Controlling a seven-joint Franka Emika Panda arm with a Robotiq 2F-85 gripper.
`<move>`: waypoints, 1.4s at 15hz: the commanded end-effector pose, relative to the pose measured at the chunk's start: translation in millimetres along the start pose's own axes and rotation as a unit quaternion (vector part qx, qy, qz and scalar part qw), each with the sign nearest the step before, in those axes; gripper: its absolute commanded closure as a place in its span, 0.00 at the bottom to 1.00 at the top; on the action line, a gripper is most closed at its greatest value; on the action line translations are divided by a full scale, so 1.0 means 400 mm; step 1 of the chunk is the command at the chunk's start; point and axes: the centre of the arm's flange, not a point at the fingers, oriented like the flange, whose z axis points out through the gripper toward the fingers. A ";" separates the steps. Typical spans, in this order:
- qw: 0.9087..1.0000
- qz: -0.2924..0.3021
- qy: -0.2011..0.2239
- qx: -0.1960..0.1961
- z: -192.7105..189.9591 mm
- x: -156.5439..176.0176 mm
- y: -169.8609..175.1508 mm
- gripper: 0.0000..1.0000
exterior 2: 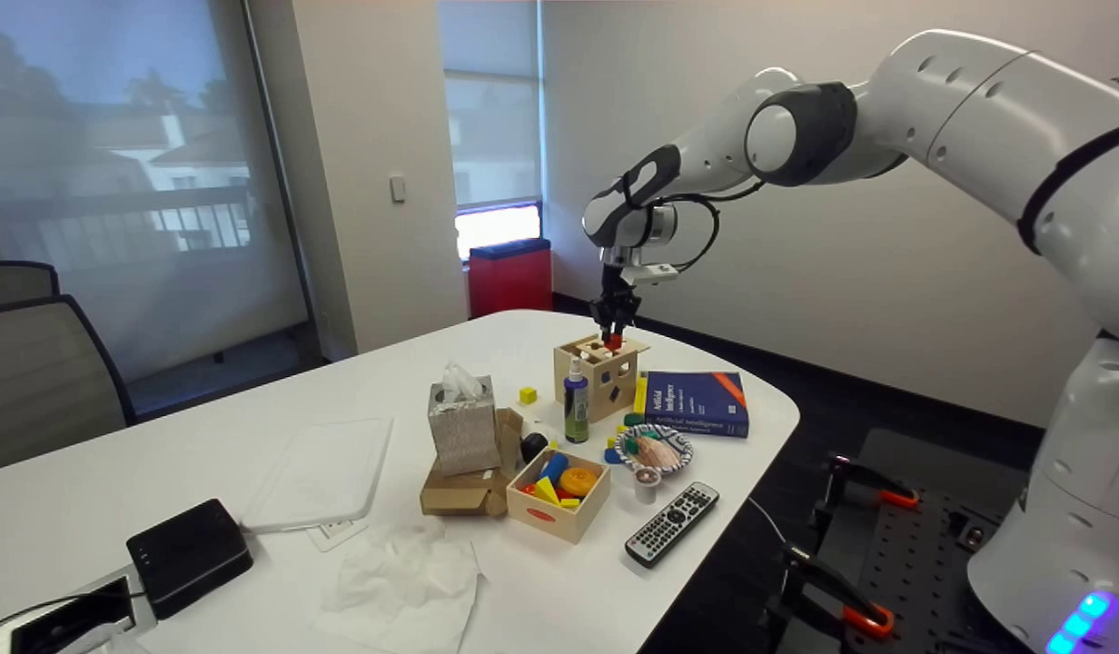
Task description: Put the red cube into the wooden object
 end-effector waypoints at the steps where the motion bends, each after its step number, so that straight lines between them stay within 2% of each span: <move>1: 1.000 0.000 0.000 0.000 0.000 0.000 0.000 0.65; 2: 1.000 0.000 0.000 0.000 0.000 0.000 0.000 0.90; 21: 1.000 0.005 -0.002 0.001 0.051 0.036 0.033 0.90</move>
